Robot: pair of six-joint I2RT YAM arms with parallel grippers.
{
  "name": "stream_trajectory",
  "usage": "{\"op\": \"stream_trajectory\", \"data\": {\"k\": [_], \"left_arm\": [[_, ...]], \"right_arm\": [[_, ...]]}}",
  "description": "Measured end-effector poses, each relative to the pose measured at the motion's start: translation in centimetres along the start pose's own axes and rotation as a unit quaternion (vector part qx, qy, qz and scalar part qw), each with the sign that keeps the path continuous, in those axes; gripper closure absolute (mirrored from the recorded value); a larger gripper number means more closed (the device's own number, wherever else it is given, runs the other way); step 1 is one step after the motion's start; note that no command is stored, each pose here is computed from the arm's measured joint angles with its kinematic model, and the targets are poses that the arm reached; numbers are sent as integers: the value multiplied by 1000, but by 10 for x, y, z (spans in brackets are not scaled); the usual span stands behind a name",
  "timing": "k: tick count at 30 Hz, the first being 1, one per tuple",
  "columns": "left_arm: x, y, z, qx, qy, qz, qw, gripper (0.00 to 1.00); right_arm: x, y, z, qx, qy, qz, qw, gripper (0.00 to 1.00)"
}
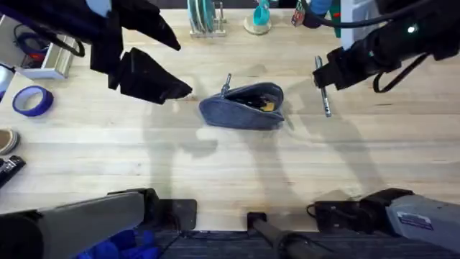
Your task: Unzip the bag, pick up the pens from the table one at a time and place them inside, then zip the bag closed.
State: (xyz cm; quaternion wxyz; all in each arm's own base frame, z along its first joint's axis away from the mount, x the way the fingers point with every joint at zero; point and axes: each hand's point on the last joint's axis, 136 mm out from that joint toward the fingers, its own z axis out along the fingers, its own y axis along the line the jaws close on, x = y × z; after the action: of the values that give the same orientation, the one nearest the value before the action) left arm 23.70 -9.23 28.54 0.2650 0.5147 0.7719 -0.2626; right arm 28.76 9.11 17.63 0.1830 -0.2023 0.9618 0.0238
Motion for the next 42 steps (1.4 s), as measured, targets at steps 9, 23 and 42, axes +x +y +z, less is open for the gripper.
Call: {"op": "stream_trajectory", "data": {"k": [9, 23, 42], "left_arm": [[0, 0, 0, 0, 1, 0, 1000, 5], [0, 0, 0, -1, 1, 0, 1000, 5], [0, 0, 0, -1, 1, 0, 1000, 6]], "right_arm": [[-9, 3, -7, -8, -16, -122, 992, 973], [-17, 40, -13, -99, -76, -353, 927, 973], [-27, 71, -10, -172, -138, -462, 859, 971]]}}
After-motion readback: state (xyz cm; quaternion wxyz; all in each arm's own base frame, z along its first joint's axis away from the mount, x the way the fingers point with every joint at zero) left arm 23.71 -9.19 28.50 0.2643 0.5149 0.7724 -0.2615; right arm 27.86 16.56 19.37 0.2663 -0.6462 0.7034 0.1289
